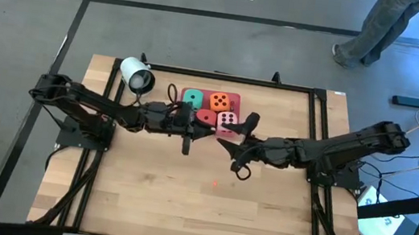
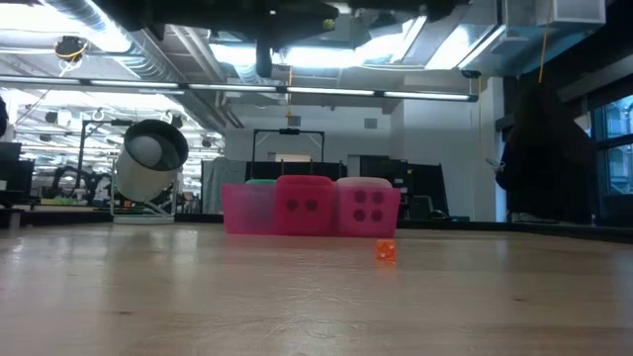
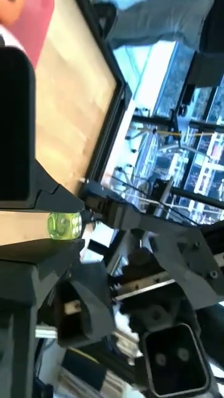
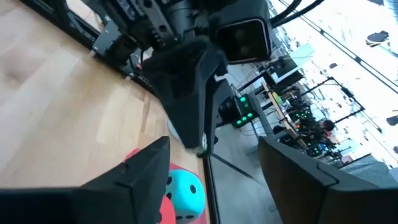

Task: Pick & Place Dice
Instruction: Put the small transparent dice into the pink bin

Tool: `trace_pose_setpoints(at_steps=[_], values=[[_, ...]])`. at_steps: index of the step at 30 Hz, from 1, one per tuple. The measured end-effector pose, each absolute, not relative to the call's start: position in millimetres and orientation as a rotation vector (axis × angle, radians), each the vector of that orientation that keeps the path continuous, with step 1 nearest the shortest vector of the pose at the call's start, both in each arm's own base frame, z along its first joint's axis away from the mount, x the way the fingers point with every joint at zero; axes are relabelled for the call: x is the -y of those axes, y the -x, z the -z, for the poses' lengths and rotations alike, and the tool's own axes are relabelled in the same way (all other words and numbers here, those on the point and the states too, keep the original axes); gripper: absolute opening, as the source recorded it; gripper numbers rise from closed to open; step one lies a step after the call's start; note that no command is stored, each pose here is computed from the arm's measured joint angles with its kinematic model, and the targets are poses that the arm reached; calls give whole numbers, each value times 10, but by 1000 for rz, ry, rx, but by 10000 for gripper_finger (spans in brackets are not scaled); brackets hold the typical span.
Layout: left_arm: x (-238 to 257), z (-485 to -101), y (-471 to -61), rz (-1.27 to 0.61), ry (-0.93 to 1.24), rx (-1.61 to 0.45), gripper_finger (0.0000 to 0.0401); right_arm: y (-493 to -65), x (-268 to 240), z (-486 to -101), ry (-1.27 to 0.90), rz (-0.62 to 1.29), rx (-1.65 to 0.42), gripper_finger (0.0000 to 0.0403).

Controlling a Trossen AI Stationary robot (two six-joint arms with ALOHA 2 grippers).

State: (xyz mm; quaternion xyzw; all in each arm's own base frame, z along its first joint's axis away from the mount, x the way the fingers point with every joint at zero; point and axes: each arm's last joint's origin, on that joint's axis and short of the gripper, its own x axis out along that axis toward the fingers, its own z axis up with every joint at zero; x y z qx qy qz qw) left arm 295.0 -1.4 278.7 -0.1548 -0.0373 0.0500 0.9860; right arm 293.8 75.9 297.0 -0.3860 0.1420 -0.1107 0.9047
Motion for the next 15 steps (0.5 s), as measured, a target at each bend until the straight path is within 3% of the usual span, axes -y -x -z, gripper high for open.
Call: trace_pose_setpoints(at_steps=[15], values=[[-43,-2888,-2629,-304,184,-89,29,-2315,-581,-3251,501,252,-299,239]])
